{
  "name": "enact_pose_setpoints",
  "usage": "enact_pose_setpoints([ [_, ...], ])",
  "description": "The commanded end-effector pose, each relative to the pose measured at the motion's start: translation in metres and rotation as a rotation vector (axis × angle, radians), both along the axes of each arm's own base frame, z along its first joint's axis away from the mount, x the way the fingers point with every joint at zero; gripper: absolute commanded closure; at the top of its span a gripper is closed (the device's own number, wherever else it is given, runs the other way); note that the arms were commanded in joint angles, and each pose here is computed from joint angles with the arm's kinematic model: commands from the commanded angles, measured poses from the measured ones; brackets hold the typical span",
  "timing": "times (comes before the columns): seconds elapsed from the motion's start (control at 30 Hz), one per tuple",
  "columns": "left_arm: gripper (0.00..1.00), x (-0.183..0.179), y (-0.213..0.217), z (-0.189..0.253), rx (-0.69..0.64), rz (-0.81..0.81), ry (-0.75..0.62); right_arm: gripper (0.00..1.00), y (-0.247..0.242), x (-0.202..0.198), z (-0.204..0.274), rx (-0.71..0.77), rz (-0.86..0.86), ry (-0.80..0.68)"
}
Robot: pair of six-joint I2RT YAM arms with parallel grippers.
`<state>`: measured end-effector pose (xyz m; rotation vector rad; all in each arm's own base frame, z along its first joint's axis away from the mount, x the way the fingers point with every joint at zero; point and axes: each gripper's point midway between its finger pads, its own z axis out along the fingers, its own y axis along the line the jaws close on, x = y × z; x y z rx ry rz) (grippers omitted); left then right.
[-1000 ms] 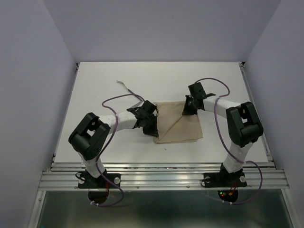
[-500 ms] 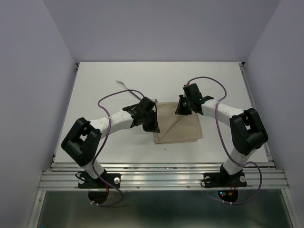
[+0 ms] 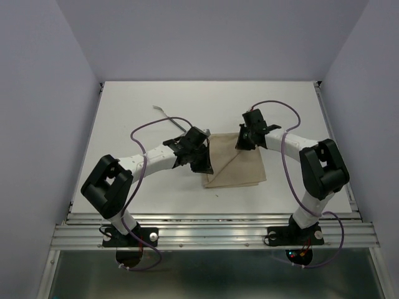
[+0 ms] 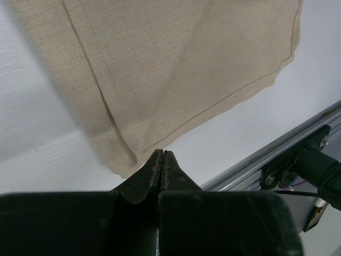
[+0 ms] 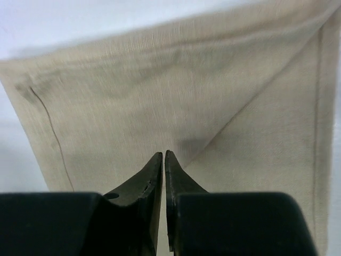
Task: Fold the napkin into a case and place the utensils inside
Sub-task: Fold the top corner of the square-folded napkin at the center of the board.
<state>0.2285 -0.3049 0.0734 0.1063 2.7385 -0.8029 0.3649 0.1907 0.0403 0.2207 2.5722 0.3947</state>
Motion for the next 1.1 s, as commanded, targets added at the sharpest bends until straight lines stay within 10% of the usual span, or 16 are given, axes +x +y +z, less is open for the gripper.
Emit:
enact_pose_setpoints([
  [0.0,0.98,0.002,-0.021,0.019,-0.049,-0.023,-0.03,0.89,-0.025,0.046,0.046,-0.022,-0.082,-0.142],
  [0.53,0.99,-0.022,0.002,-0.041,0.046,-0.012,0.059,0.91,-0.06,0.076,-0.024,-0.125,-0.146,-0.013],
  [1.07,0.99,-0.007,-0.002,-0.002,0.019,-0.009,-0.033,0.89,-0.093,0.091,0.026,-0.14,-0.235,-0.126],
])
